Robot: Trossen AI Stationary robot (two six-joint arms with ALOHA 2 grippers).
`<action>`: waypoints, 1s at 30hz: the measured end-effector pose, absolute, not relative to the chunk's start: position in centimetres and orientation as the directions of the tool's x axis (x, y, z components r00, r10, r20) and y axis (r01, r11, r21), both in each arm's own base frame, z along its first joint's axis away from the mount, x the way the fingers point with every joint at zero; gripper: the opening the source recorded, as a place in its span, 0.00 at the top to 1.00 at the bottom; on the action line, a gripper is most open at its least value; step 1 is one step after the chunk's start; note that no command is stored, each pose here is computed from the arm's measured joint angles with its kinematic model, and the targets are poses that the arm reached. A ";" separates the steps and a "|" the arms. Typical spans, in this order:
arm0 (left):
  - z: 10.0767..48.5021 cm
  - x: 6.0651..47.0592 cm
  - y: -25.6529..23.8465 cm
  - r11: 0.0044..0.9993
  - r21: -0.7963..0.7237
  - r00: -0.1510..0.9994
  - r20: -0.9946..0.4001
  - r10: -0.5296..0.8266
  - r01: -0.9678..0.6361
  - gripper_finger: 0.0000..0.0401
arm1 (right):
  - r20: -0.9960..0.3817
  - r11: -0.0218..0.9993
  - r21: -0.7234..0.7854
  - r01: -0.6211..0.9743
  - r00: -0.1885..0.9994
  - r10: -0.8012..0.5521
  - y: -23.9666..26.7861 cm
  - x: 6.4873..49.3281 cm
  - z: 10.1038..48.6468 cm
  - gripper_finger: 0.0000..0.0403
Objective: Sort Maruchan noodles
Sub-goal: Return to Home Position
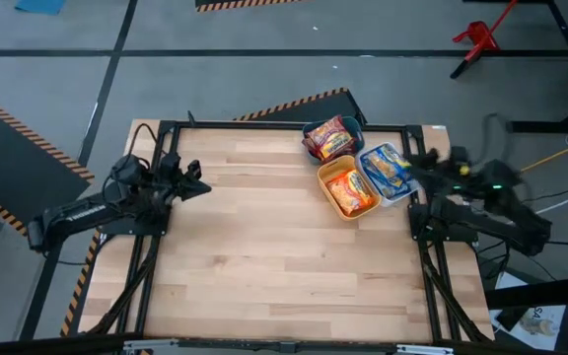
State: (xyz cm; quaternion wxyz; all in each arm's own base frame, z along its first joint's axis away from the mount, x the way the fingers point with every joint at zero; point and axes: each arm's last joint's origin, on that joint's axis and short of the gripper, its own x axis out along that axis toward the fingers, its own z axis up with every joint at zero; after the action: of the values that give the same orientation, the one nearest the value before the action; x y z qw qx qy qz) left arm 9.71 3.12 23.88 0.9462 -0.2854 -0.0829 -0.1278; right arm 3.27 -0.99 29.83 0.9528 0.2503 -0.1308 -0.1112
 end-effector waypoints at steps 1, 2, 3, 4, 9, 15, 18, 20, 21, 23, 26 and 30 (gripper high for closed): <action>23.3 9.7 3.3 0.806 -0.526 0.959 0.220 -0.179 0.271 1.00 | 0.179 0.848 0.508 0.153 0.944 -0.278 -1.2 4.0 28.9 0.33; 22.7 9.8 3.5 0.805 -0.535 0.963 0.210 -0.166 0.256 1.00 | 0.178 0.848 0.509 0.150 0.945 -0.274 -1.5 4.8 27.8 0.33; 22.1 9.9 3.6 0.806 -0.538 0.965 0.209 -0.157 0.248 1.00 | 0.199 0.850 0.512 0.122 0.946 -0.256 -1.7 5.6 26.9 0.33; 21.6 9.9 3.6 0.809 -0.533 0.963 0.222 -0.151 0.249 1.00 | 0.230 0.857 0.508 0.082 0.946 -0.227 -1.9 6.4 25.9 0.33; 19.8 9.9 3.5 0.826 -0.508 0.956 0.271 -0.115 0.243 1.00 | 0.436 0.890 0.445 -0.093 0.891 -0.125 -2.2 8.2 21.9 0.33; 19.0 10.5 3.0 0.873 -0.469 0.976 0.215 -0.033 0.133 1.00 | 0.324 0.881 0.473 0.033 0.923 -0.208 -2.7 8.9 19.7 0.33; 18.5 10.7 2.7 0.878 -0.466 0.986 0.163 -0.038 0.111 1.00 | 0.276 0.897 0.434 0.076 0.937 -0.213 -2.7 9.0 19.3 0.33; 18.3 10.8 2.6 0.887 -0.448 0.988 0.143 -0.050 0.109 1.00 | 0.249 0.904 0.417 0.092 0.945 -0.212 -2.7 9.1 19.0 0.33; 18.1 10.8 2.5 0.891 -0.441 0.990 0.127 -0.054 0.105 1.00 | 0.217 0.904 0.412 0.109 0.952 -0.214 -2.7 9.1 18.7 0.33; 17.8 10.9 2.5 0.906 -0.415 0.994 0.098 -0.050 0.086 1.00 | 0.154 0.907 0.395 0.143 0.964 -0.219 -2.8 9.3 18.1 0.33; 17.5 11.0 2.6 0.919 -0.394 0.997 0.069 0.017 0.012 1.00 | 0.047 0.890 0.402 0.216 0.966 -0.256 -2.9 9.3 17.0 0.33; 17.4 11.0 2.8 0.915 -0.399 0.994 0.062 0.095 -0.062 1.00 | 0.019 0.860 0.435 0.265 0.953 -0.303 -3.0 9.3 16.8 0.33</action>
State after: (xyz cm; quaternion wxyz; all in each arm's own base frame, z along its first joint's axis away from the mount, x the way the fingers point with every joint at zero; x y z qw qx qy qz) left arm 10.96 2.83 17.42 0.9776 -0.2026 -0.0398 0.0401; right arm 9.31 -3.05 16.76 0.9635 0.2190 -0.0432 -0.1476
